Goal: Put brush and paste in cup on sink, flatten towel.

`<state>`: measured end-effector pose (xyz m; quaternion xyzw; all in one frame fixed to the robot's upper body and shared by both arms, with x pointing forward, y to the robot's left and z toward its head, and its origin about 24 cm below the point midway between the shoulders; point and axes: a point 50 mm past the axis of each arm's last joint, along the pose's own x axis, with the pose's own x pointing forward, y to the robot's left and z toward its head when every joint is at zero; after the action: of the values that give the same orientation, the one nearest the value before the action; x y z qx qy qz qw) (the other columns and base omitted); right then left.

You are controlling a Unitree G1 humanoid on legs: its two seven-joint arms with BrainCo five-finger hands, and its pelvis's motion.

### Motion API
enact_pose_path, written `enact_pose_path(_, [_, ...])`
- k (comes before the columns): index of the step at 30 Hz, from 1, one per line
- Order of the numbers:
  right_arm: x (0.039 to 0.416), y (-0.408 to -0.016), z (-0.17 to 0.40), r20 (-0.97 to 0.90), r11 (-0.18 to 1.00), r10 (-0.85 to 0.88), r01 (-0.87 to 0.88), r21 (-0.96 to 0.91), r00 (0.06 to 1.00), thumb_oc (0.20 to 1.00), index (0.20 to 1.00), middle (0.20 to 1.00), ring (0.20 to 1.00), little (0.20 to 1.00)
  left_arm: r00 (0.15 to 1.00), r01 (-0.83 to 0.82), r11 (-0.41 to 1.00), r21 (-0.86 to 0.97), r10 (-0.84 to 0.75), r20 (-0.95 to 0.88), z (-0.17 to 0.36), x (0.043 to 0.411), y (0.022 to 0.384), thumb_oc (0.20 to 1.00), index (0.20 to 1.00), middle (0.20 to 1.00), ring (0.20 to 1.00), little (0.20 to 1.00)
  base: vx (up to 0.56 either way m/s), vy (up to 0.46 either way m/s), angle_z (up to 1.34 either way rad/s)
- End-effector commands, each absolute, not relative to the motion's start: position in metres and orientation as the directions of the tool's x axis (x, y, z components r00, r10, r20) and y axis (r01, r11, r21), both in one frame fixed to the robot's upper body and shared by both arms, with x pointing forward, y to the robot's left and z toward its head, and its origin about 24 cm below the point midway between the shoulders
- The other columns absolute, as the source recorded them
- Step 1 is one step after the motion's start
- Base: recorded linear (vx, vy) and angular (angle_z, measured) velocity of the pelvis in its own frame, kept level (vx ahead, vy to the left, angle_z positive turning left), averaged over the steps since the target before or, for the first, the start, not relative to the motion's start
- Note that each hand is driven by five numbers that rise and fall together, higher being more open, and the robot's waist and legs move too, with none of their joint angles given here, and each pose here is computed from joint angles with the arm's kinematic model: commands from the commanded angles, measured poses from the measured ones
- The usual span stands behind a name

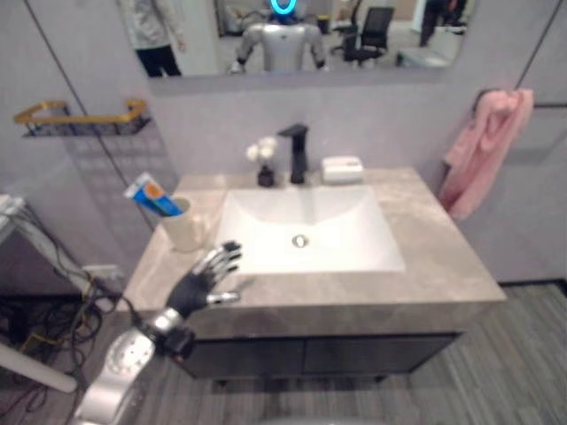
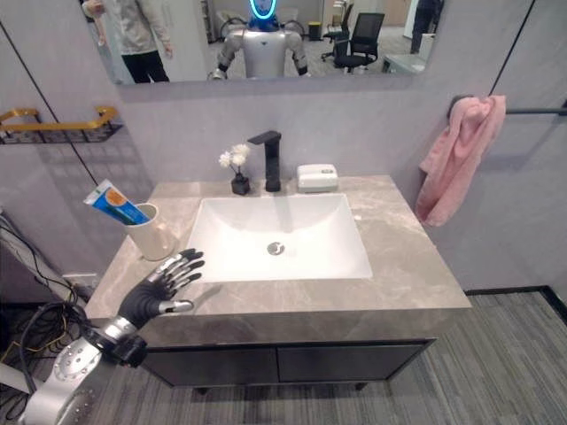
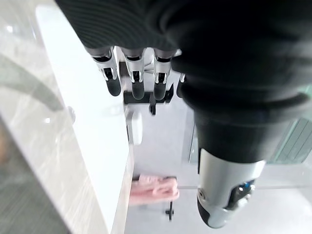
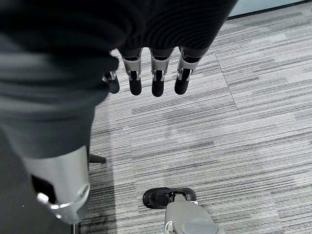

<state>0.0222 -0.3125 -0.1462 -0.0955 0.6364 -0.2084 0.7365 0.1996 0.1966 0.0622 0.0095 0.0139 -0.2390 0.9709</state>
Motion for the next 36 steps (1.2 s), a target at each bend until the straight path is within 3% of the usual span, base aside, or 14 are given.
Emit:
enact_pose_path(1, [0.046,-0.297,-0.151,-0.902,0.914,-0.398,0.156,-0.374,0.166,1.0,1.0,1.0,1.0,1.0,0.838,0.504,0.859,0.094,-0.512,0.188,0.107,0.21,0.18,1.0,1.0,1.0,1.0,1.0,-0.01,0.093,0.01])
enact_pose_path(6, [0.04,-0.288,-0.155,-0.914,0.924,-0.376,0.144,-0.355,0.156,1.0,1.0,1.0,1.0,1.0,0.818,0.54,0.836,0.098,-0.549,0.172,0.105,0.211,0.173,1.0,1.0,1.0,1.0,1.0,-0.02,0.095,0.03])
enact_pose_path(11, [0.06,-0.281,-0.155,-0.91,0.938,-0.346,0.112,-0.329,0.228,1.0,1.0,1.0,1.0,1.0,0.829,0.532,0.845,0.05,-0.532,0.172,0.1,0.207,0.176,1.0,1.0,1.0,1.0,1.0,-0.08,0.144,-0.2])
enact_pose_path(22, [0.034,-0.288,-0.155,-0.919,0.933,-0.359,0.1,-0.347,0.163,1.0,1.0,1.0,1.0,1.0,0.829,0.534,0.845,0.013,-0.527,0.188,0.097,0.212,0.169,1.0,1.0,1.0,1.0,1.0,0.02,0.015,-0.08])
enact_pose_path(29, [0.051,-0.296,-0.15,-0.894,0.924,-0.381,0.123,-0.362,0.236,1.0,1.0,1.0,1.0,1.0,0.82,0.543,0.84,-0.004,-0.53,0.215,0.101,0.217,0.163,1.0,1.0,1.0,1.0,1.0,0.0,-0.108,0.08])
enact_pose_path(33, [0.079,-0.305,-0.141,-0.86,0.912,-0.406,0.077,-0.403,0.309,1.0,1.0,1.0,1.0,1.0,0.805,0.56,0.828,0.013,-0.548,0.226,0.106,0.214,0.16,1.0,1.0,1.0,1.0,1.0,-0.03,-0.099,0.07])
enact_pose_path(36, [0.078,-0.306,-0.141,-0.86,0.911,-0.408,0.074,-0.406,0.305,1.0,1.0,1.0,1.0,1.0,0.817,0.549,0.835,-0.019,-0.533,0.22,0.103,0.213,0.163,1.0,1.0,1.0,1.0,1.0,0.01,-0.007,-0.33])
